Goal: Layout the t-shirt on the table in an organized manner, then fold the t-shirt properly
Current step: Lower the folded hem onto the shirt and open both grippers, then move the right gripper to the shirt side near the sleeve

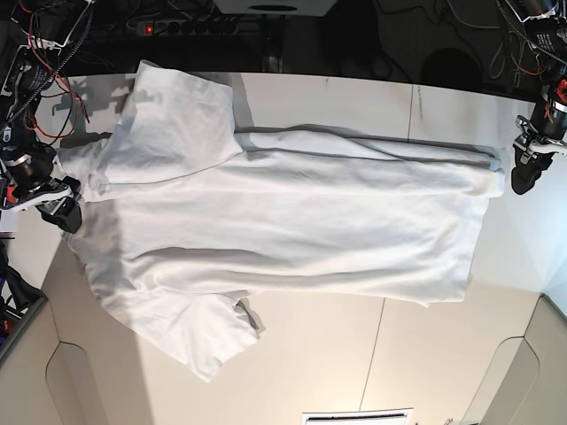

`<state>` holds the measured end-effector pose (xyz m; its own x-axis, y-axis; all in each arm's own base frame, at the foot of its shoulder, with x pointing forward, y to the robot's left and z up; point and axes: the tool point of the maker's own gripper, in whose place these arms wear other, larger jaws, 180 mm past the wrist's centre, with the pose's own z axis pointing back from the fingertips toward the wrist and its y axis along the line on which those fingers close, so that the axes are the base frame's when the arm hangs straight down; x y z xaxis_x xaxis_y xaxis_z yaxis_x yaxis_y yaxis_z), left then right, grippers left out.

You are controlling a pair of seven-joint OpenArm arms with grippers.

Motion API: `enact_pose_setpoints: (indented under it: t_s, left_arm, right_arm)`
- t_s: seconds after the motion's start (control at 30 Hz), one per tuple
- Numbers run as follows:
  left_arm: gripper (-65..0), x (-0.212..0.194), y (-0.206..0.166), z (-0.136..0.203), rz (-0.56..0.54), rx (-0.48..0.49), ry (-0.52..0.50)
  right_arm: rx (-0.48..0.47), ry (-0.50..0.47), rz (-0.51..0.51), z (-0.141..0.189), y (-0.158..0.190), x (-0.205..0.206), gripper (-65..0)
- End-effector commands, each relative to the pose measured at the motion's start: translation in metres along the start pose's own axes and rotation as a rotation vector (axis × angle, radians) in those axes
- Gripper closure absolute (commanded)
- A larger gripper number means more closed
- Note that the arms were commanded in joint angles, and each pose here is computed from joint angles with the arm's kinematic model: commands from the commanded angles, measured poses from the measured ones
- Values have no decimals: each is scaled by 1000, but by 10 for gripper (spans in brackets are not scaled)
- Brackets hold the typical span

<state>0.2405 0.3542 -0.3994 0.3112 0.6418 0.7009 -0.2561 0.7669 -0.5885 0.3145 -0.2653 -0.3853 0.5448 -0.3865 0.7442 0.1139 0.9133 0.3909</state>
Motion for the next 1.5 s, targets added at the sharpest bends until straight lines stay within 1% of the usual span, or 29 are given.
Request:
enact_pose_setpoints:
  t_s: [0.0,0.13,0.23,0.33,0.43,0.53,0.6,0.73,0.83,0.93,1.07,1.23,1.47]
  left_arm:
    - [-255,21,-3,2,-19,-16,-51]
    - [-255,18,0,4,-11,-11,-29]
    - [-255,14,-3,5,15,-29,-6]
    - [-255,11,-8,5,49,-58,8]
    - [-254,6,-19,6,96,-113,46]
    - [-254,4,-36,9,131,-188,87]
    - [-254,7,-43,11,127,-212,88]
    - [-254,10,-46,14,103,-216,85]
    - [-254,9,-45,14,103,-214,86]
    - [-254,9,-45,15,103,-213,87]
    - [-254,10,-46,14,103,-214,85]
    - [-254,10,-46,14,103,-214,85]
    - [-254,9,-45,14,103,-214,86]
  right_arm:
    - [35,-55,11,4,5,20,-237]
    - [119,-41,-22,20,18,21,-235]
    - [155,-53,4,46,28,23,-235]
    - [130,-48,67,73,29,16,-235]
    - [108,-2,99,92,27,-3,-235]
    - [86,62,71,102,20,-31,-235]
    - [78,98,32,107,18,-51,-235]
    - [68,140,-49,109,15,-79,-235]
    - [69,174,-108,104,11,-97,-235]
    - [64,224,-174,99,4,-122,-235]
    - [57,268,-252,94,-1,-152,-236]
    - [99,331,-277,84,14,-174,-235]
    - [196,408,-247,76,52,-193,-235]
